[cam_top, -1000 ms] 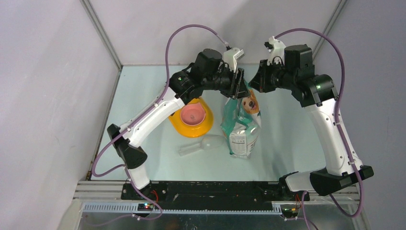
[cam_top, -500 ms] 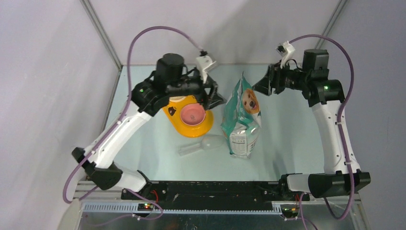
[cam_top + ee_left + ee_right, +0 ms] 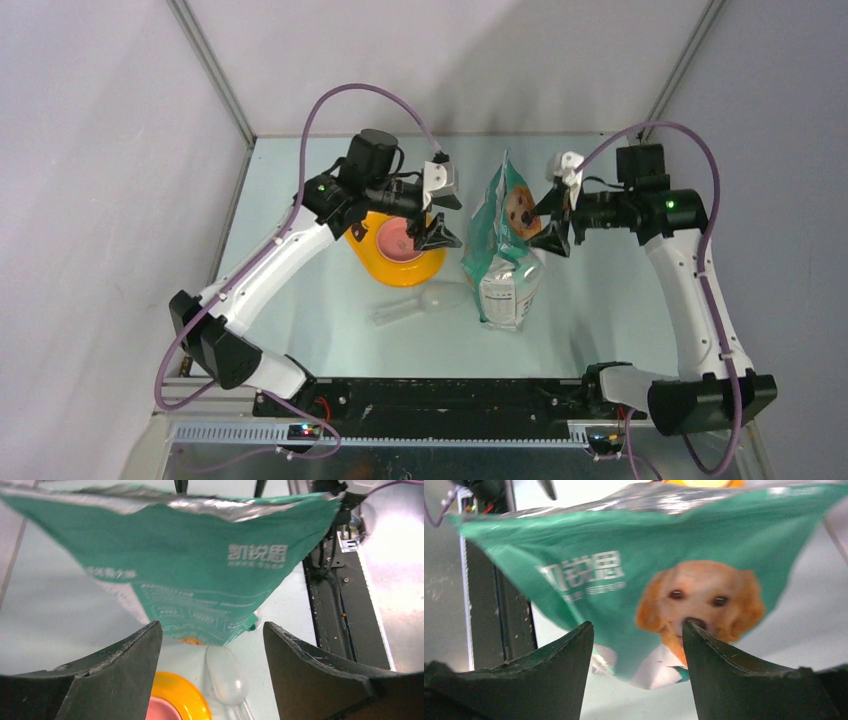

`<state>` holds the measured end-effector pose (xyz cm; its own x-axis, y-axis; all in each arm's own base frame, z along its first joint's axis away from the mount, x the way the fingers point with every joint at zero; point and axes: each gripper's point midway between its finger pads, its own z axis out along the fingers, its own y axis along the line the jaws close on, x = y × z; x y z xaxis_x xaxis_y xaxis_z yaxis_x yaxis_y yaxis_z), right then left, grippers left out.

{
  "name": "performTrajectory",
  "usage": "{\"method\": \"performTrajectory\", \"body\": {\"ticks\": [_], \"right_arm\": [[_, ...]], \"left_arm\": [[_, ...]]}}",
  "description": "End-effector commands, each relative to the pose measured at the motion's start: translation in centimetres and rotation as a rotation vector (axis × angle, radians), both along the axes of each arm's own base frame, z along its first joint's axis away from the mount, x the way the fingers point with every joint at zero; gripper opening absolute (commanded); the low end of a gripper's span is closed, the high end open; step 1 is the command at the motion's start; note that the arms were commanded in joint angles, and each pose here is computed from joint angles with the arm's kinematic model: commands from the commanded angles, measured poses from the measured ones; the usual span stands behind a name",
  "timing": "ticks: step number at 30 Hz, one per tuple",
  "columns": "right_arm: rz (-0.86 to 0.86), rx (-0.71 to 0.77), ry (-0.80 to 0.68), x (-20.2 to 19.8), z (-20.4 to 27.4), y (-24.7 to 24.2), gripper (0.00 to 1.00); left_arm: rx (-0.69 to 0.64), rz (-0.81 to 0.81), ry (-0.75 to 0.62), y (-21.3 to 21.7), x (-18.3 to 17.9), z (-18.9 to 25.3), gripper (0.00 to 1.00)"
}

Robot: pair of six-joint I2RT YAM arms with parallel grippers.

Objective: Serve the pet food

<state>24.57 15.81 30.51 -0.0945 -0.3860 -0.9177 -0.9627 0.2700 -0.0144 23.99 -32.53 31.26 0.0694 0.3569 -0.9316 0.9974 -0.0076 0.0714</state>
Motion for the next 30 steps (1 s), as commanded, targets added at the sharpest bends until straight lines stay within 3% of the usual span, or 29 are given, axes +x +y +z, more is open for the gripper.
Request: {"method": "performTrajectory", "body": {"ticks": [1,5,11,16,18,22,25,26,30], "right_arm": [[0.150,-0.040,-0.123,-4.0,-0.3,1.6,0.68],[0.160,-0.056,-0.130,-3.4,-0.9,3.0,0.67],[0.196,-0.077,-0.129,-3.2,-1.6,4.1,0.66],[0.168,-0.084,-0.103,-2.5,-2.0,4.6,0.60],[0.144,-0.079,-0.100,-1.9,-1.8,4.7,0.54],[0.118,-0.066,-0.094,-1.5,-1.5,4.7,0.34],[0.107,-0.064,-0.083,-1.6,-1.4,4.6,0.04],[0.085,-0.055,-0.069,-1.5,-1.2,4.6,0.01],[-0.086,-0.040,-0.066,0.0,-0.1,3.3,0.00]], "left_arm": [[-0.056,-0.153,-0.060,-2.2,-2.1,1.1,0.80],[-0.026,-0.223,-0.082,-3.8,-3.2,0.5,0.74],[-0.030,-0.177,-0.077,-5.8,-2.0,0.4,0.65],[-0.040,-0.193,-0.056,-6.7,-2.1,0.1,0.53],[-0.042,-0.203,-0.046,-7.0,-2.3,0.0,0.48],[-0.047,-0.214,-0.030,-7.2,-2.7,0.2,0.24],[-0.044,-0.209,-0.029,-7.0,-2.8,0.2,0.07],[-0.039,-0.192,-0.032,-6.9,-2.6,0.3,0.02],[-0.001,-0.075,-0.050,-5.6,-1.3,0.2,0.00]]}}
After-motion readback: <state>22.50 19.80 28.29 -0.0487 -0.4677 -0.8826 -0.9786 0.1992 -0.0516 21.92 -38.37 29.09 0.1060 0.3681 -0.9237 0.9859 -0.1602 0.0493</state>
